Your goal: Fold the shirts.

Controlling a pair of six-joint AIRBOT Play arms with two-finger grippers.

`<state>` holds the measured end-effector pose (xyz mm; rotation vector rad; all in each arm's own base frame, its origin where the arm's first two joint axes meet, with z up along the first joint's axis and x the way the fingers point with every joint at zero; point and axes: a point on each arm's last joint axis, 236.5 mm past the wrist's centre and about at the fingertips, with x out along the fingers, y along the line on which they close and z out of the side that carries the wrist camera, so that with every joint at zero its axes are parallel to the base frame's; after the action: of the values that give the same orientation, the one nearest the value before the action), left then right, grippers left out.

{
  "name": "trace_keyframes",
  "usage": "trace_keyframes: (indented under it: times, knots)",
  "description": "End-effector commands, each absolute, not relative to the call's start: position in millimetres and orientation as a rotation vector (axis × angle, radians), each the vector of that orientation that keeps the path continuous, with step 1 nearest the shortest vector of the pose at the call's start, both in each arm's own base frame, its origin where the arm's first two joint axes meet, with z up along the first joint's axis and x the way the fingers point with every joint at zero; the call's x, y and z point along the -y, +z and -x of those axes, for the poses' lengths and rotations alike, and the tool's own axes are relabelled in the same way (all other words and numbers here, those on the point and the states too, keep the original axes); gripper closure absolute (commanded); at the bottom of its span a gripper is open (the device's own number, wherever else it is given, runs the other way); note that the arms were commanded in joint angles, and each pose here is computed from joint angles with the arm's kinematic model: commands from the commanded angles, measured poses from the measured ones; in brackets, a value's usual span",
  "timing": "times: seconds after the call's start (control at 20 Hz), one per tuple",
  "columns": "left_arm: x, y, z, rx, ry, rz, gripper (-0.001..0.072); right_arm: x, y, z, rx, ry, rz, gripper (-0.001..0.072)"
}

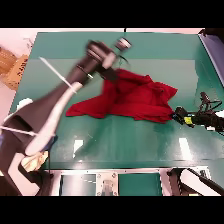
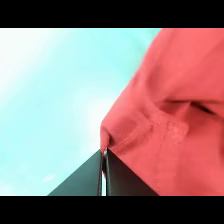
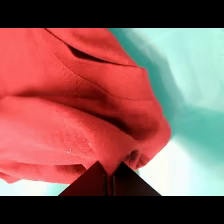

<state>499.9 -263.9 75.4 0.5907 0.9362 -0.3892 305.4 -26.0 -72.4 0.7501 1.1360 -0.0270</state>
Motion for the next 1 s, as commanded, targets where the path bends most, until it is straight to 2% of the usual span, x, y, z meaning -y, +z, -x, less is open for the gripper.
trace_keyframes:
  times: [0.0, 0.25, 0.3, 0.35, 0.4, 0.5, 0.65, 0.7, 0.75, 0.95]
  knots:
    - [170.6, 83.3, -537.3, -0.976, -0.287, -0.46, 0.0682, 31.9, -72.8, -304.3, -1.131, -0.043, -0.76, 0.0697]
    - [135.5, 106.7, -594.6, -0.785, -0.293, -0.21, 0.0679, 28.4, -72.6, -302.2, -1.143, -0.031, -0.765, 0.0697]
    - [138.1, 108.1, -601.9, -0.755, -0.305, -0.18, 0.0467, 26.0, -72.3, -301.0, -1.149, -0.023, -0.77, 0.0697]
    - [145.7, 107.0, -607.1, -0.734, -0.322, -0.148, 0.0167, 23.3, -71.7, -299.8, -1.156, -0.014, -0.778, 0.0698]
    - [147.6, 106.8, -610.0, -0.723, -0.324, -0.139, 0.0091, 21.1, -71.6, -298.2, -1.164, -0.007, -0.781, 0.0698]
    - [143.6, 107.8, -606.9, -0.737, -0.318, -0.147, 0.009, 16.1, -71.4, -293.6, -1.187, 0.012, -0.788, 0.0698]
    - [107.8, 107.7, -577.4, -0.868, -0.269, -0.195, 0.0093, 13.8, -71.3, -291.2, -1.198, 0.021, -0.791, 0.0697]
    - [97.7, 104.5, -563.4, -0.931, -0.263, -0.195, 0.0287, 13.1, -71.3, -290.5, -1.201, 0.024, -0.791, 0.0698]
    - [88.2, 101.7, -545.6, -1.002, -0.269, -0.213, 0.0674, 12.2, -71.0, -290.0, -1.204, 0.027, -0.794, 0.0697]
    - [77.4, 89.7, -505.2, -1.162, -0.299, -0.256, 0.0683, 11.5, -70.9, -289.3, -1.208, 0.03, -0.795, 0.0697]
